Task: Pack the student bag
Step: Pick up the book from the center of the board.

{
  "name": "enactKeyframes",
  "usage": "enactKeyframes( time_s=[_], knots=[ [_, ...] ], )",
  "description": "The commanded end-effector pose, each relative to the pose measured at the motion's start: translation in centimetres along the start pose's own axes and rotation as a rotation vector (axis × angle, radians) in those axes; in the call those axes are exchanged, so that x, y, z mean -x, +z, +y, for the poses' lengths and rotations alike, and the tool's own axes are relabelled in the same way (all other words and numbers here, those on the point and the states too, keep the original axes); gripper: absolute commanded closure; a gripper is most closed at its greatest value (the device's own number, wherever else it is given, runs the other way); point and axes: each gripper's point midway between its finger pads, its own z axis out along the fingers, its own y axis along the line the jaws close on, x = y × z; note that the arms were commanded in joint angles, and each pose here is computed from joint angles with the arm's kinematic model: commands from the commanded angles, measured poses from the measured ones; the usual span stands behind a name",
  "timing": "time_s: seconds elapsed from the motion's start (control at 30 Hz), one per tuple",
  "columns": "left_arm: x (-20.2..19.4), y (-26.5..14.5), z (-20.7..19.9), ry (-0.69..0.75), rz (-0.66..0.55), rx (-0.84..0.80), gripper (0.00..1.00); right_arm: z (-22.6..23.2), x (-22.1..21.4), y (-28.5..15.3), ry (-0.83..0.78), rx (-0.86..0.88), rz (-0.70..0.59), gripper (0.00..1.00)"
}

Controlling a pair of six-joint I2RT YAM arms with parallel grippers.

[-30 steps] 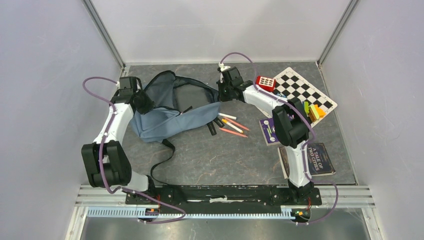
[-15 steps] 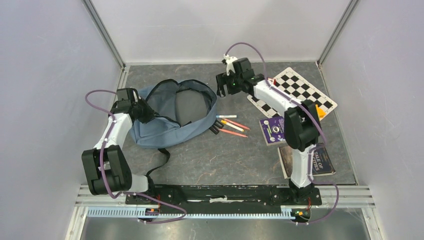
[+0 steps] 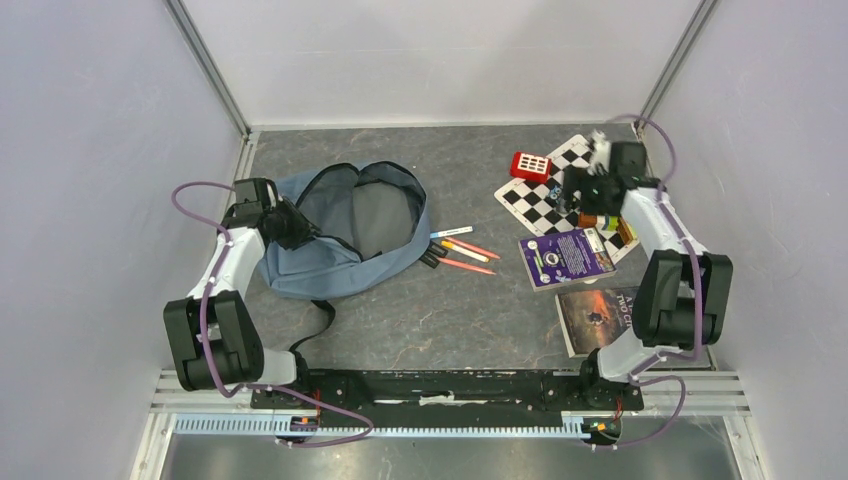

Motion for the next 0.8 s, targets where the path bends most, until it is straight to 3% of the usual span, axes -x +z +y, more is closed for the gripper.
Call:
enactKeyframes(
  time_s=[0.0, 0.13, 0.27, 0.47, 0.77],
  knots=[
    [1.4, -1.3, -0.3, 0.057, -0.053, 0.006, 0.64, -6.0, -3.7, -2.5, 0.163, -0.077, 0.017, 0.04],
    [1.6, -1.5, -0.2, 0.078, -0.055, 0.017, 0.5, -10.0, -5.6, -3.0, 0.331, -0.09, -0.035, 0.04],
    [1.8, -1.9, -0.4, 0.098, -0.062, 0.017, 0.38, -11.9, -8.2, -2.7, 0.421, -0.115, 0.002, 0.06],
    [1.8, -2.8, -0.6, 0.127, -0.083, 0.003, 0.21, -11.3, -11.3, -2.2, 0.452, -0.111, 0.053, 0.07],
    [2.2, -4.2, -0.5, 0.206, -0.164, 0.011, 0.01, -9.0, -14.2, -1.0, 0.435, -0.014, 0.089, 0.24]
  ],
)
